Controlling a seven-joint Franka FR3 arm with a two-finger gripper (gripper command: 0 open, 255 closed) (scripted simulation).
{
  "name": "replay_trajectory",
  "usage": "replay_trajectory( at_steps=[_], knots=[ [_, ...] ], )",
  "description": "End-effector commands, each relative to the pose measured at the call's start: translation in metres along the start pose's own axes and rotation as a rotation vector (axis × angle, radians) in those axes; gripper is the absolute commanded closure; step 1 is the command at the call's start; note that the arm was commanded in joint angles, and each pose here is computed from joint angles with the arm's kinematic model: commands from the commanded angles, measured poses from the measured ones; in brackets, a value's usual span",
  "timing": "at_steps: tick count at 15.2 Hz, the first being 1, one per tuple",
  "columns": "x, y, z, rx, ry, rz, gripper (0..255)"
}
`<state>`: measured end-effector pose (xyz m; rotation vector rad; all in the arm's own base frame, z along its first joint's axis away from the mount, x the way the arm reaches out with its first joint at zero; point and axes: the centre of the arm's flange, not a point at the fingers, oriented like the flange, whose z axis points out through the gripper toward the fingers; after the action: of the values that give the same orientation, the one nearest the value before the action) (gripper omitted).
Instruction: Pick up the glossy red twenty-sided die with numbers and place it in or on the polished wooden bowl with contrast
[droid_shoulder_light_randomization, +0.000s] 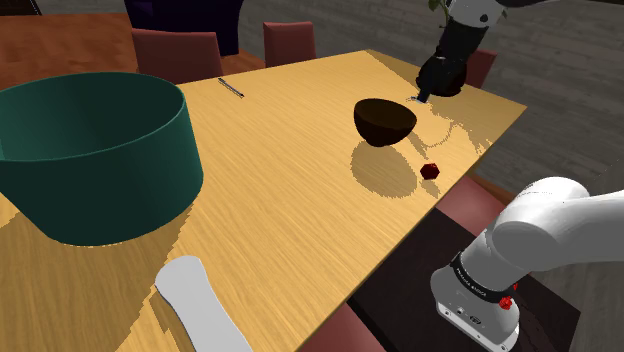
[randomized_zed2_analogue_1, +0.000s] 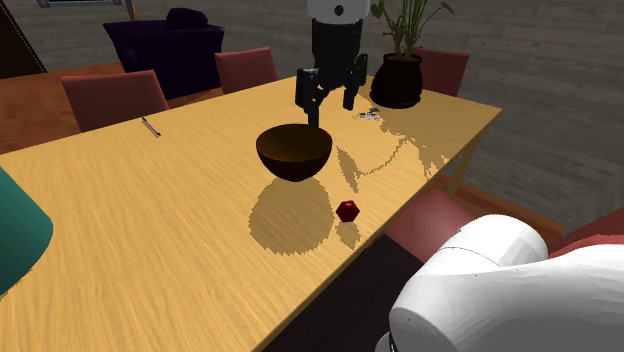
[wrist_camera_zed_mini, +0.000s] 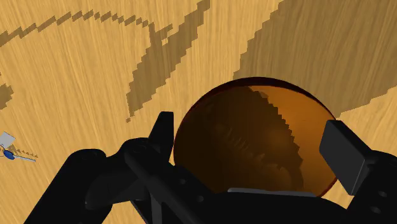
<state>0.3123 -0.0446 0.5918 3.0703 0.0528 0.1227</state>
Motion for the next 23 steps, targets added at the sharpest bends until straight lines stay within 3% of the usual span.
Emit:
replay_trajectory(
  at_steps=[1,13,23],
  knots=[
    [0.000,0.000,0.000,0.000,0.000,0.000,0],
    [-0.088,-0.027,0.110,0.114,-0.078,-0.135,0],
    [-0.092,-0.031,0.150,0.114,-0.078,-0.135,0]
  ],
)
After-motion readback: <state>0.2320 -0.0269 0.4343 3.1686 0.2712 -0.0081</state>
